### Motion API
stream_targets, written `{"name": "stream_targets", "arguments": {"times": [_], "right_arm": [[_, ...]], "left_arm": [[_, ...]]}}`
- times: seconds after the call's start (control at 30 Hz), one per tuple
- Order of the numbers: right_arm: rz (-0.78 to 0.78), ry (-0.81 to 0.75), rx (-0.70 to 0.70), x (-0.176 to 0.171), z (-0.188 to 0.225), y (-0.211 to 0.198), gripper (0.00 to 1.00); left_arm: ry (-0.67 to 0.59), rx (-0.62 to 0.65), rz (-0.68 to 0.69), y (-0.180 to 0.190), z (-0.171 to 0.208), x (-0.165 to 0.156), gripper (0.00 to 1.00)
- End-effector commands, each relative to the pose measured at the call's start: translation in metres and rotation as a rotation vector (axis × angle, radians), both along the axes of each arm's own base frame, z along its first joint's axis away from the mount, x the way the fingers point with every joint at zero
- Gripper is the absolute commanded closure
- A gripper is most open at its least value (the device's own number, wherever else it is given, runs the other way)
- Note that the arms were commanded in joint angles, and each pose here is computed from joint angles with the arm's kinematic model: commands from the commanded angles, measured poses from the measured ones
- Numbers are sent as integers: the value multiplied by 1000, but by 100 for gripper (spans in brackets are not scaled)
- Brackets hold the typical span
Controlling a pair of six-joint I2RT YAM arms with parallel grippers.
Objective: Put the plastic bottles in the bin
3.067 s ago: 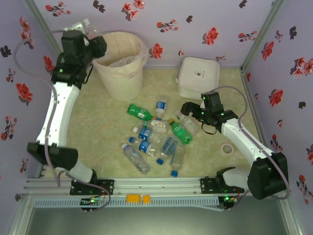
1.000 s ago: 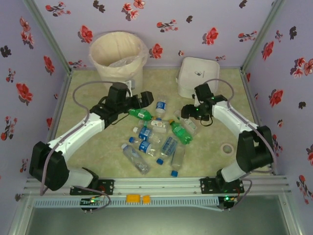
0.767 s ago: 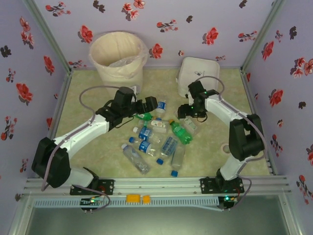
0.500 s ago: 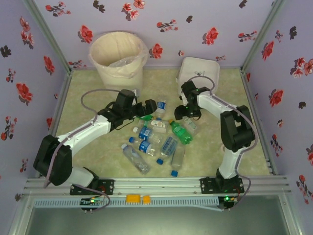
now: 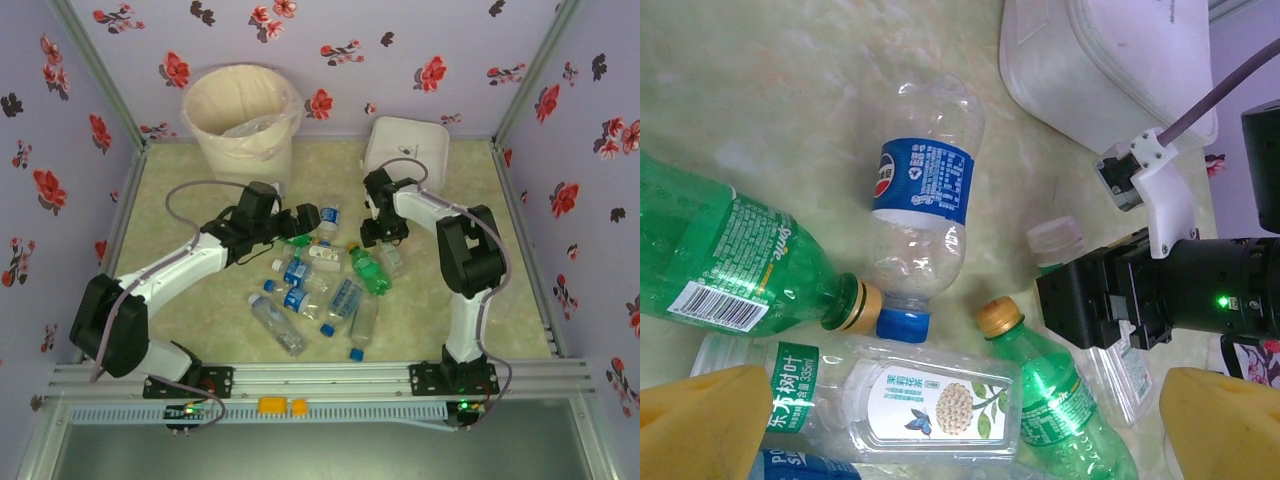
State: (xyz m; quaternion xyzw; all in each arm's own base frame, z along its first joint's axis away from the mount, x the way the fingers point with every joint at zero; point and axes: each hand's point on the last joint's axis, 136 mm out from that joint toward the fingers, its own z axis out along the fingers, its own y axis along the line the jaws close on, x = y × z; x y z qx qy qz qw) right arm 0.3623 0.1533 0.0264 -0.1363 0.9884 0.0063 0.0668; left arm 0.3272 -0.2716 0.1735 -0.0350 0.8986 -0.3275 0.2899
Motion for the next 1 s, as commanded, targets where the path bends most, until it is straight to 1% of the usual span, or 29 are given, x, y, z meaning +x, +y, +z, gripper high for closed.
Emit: {"name": "stream_targets", "arguments": {"times": [0.0,0.2,0.33,0.5,0.63,0.8,0.97], "right_arm": [[2,2,-51,2,-3,-6,39],[-8,-8,-51,1,-1,-9,52],[-36,-34,-6,2,11,-10,56],[-120,-90,90,6,45,-17,57],[-193,-137,212,7,79,-13,57],[-290,-178,373,6,113,1,59],[-414,-221,620,8,141,24,61]], "left_arm": [[-15,32,-3,0,3,6,0],[6,63,-14,2,-5,4,0],[1,71,-26,2,-5,3,0],[-29,61,-94,-7,2,-2,0],[-59,55,-148,-17,10,-5,0],[-136,8,-239,-42,29,-11,0],[-194,-47,-354,-72,41,-27,0]]}}
